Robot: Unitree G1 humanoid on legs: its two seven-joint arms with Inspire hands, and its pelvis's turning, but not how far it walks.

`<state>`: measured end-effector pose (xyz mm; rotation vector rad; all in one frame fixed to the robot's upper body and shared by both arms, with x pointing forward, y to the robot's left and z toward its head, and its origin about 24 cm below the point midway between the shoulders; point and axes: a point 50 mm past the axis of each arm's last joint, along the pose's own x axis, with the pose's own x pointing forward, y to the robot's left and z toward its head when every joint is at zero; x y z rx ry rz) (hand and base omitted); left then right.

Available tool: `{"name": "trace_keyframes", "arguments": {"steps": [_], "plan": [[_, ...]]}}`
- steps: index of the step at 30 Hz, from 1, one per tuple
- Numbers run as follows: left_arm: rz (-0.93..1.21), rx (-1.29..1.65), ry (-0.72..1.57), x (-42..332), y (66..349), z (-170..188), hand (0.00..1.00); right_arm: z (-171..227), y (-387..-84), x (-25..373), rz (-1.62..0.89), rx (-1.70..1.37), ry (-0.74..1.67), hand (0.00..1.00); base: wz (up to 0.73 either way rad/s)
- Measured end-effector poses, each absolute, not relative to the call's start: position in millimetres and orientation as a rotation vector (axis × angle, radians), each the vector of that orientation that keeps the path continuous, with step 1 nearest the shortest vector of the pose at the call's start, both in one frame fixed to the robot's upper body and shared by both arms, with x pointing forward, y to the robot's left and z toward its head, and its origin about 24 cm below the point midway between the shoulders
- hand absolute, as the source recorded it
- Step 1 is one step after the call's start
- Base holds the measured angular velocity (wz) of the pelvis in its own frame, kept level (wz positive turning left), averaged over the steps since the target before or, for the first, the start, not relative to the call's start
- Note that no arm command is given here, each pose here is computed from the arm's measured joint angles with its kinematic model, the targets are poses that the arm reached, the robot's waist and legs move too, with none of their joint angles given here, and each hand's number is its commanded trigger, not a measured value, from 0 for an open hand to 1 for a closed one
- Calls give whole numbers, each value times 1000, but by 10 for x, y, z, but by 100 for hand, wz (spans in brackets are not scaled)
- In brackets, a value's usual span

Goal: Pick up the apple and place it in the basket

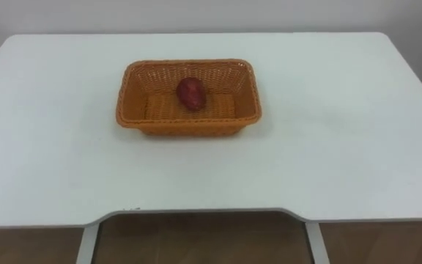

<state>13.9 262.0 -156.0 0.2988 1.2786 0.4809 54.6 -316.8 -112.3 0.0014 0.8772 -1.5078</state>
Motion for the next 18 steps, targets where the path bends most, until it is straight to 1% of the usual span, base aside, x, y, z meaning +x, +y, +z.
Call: {"name": "trace_keyframes", "arguments": {"steps": [10,13,18], "plan": [[479,257,1278,136,2592,-1572,0,-1479,-2833,351,-1053,25,1130,0,-2],[471,238,1287,126,2569,-1587,0,-1544,-2747,318,-914,40,1188,0,0],[454,228,1318,75,2511,-1617,0,-1604,-2639,258,-752,16,1262,0,1]]}}
